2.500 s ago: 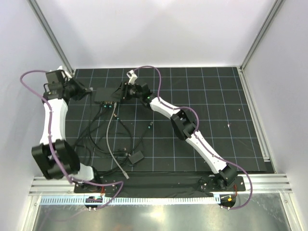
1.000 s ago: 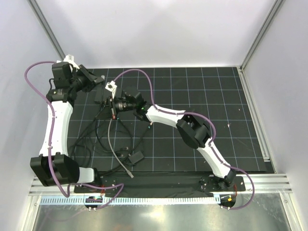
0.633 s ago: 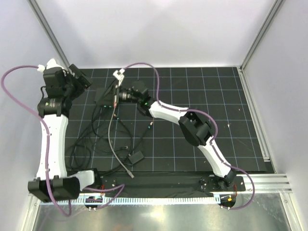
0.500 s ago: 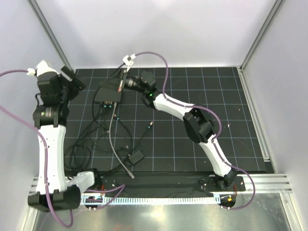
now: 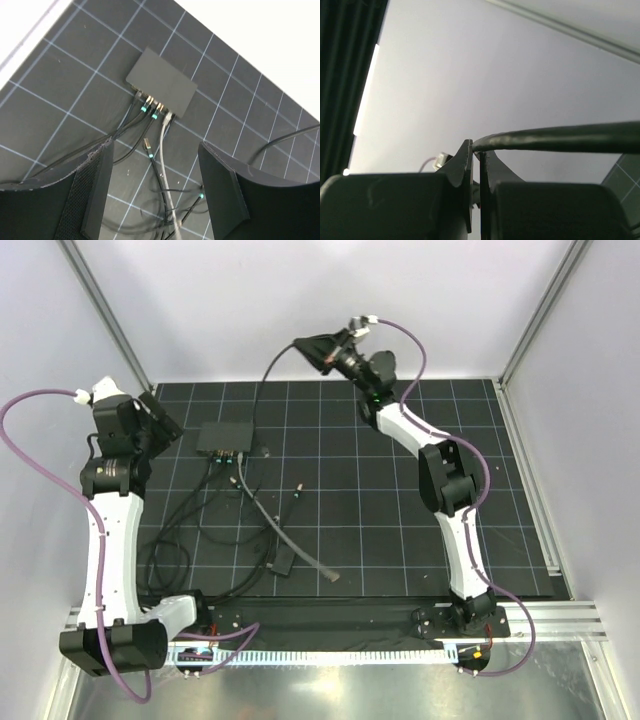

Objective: Pull the plug from the switch port

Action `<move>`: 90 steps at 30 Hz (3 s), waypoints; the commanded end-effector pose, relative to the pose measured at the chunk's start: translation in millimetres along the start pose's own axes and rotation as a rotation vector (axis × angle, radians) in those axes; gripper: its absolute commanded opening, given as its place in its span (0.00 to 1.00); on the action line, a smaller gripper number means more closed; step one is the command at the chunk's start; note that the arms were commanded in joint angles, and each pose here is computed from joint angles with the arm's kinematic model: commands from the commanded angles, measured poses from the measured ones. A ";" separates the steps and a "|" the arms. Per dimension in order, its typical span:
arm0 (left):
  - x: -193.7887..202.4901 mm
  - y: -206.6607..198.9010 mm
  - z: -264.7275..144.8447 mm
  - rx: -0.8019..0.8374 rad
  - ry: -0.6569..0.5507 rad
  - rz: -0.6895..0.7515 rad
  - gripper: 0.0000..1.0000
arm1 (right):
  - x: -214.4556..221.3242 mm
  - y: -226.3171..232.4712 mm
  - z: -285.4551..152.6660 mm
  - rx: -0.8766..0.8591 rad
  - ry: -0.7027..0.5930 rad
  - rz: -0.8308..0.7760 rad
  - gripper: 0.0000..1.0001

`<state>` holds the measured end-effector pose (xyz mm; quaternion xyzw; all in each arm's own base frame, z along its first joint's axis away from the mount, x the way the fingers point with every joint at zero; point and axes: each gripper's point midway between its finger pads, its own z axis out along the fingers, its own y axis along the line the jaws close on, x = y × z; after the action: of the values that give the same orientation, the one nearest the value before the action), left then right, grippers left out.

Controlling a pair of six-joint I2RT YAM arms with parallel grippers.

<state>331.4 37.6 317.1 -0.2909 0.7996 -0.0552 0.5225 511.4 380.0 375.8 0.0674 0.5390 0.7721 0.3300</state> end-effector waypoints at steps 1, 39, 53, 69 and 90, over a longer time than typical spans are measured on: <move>3.0 -6.1 3.2 0.048 0.009 0.016 0.71 | -12.5 36.4 -13.5 -0.226 0.012 0.147 0.01; 50.3 -43.0 96.4 0.381 0.390 -0.205 0.56 | -170.1 -222.9 -193.6 0.776 -0.295 0.027 0.01; 65.5 -4.3 138.5 0.227 0.355 -0.138 0.54 | -191.9 -286.6 -275.4 1.147 -0.389 -0.036 0.38; 79.5 29.5 171.9 0.202 0.414 -0.167 0.53 | -121.0 -167.0 -166.2 1.335 -0.190 -0.785 1.00; 134.7 58.5 241.6 0.269 0.572 -0.307 0.51 | 145.8 -202.6 13.5 0.495 0.447 -0.637 0.69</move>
<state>461.7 65.0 70.7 -0.3255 0.8579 -0.2911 0.2706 503.5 490.9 127.7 -0.1510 0.8075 0.4322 0.3719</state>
